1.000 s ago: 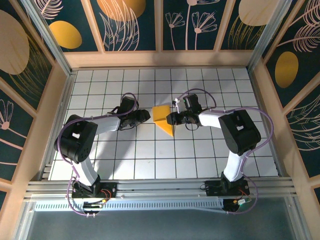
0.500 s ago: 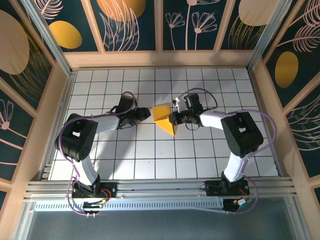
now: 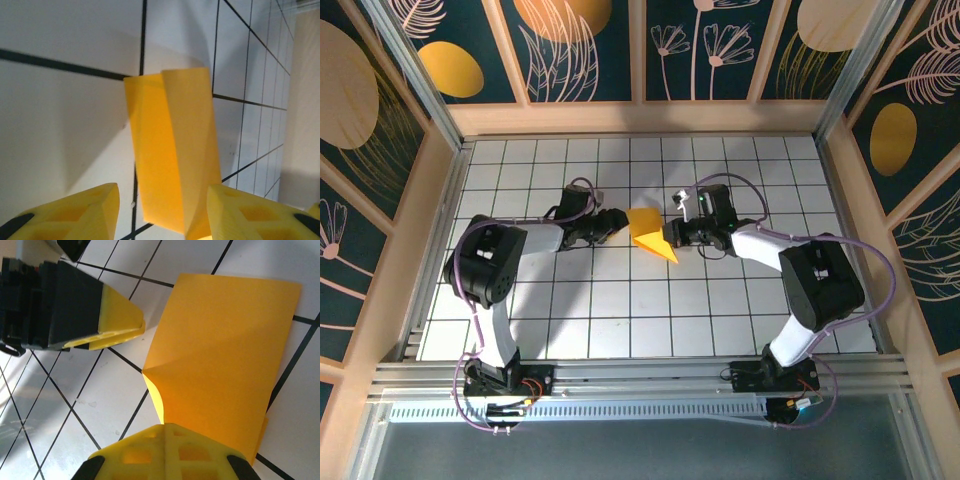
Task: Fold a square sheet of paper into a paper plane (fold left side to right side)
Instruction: Fourth fold the wing at the center of the table.
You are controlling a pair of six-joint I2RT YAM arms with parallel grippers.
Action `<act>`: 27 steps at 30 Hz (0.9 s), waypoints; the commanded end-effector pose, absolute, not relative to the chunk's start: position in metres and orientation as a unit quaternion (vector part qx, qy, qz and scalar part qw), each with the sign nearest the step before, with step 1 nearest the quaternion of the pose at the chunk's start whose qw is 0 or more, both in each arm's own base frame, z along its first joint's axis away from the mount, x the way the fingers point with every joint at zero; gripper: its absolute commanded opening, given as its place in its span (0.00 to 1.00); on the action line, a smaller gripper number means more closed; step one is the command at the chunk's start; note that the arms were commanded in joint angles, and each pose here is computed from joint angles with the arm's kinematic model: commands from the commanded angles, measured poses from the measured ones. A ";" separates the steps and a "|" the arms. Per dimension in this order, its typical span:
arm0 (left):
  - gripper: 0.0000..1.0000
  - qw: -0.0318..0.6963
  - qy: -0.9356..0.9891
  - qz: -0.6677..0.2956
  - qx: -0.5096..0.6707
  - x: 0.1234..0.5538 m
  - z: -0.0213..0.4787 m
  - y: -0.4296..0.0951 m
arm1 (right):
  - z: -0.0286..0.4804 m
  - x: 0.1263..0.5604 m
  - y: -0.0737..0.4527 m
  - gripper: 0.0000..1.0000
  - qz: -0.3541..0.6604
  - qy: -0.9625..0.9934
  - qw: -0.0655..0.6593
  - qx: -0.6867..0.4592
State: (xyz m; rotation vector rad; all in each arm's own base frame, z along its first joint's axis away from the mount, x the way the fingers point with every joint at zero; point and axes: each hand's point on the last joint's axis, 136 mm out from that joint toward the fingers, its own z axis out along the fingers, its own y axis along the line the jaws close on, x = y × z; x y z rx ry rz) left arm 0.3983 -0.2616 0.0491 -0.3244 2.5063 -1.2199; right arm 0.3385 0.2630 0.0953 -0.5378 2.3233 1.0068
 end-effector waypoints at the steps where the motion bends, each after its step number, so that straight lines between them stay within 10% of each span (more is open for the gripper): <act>1: 0.49 0.170 0.867 -0.458 -0.098 0.409 0.061 -0.274 | 0.106 0.337 0.263 0.00 0.389 0.855 0.280 -0.198; 11: 0.42 0.152 0.865 -0.469 -0.091 0.420 0.050 -0.290 | 0.106 0.335 0.262 0.00 0.390 0.855 0.278 -0.197; 16: 0.21 0.155 0.869 -0.460 -0.096 0.422 0.045 -0.288 | 0.104 0.336 0.259 0.00 0.385 0.859 0.277 -0.190; 22: 0.06 0.157 0.870 -0.459 -0.094 0.415 0.053 -0.288 | 0.106 0.348 0.237 0.32 0.313 0.886 0.300 -0.163; 27: 0.05 0.150 0.872 -0.457 -0.087 0.407 0.060 -0.295 | 0.114 0.353 0.216 0.37 0.211 0.912 0.316 -0.156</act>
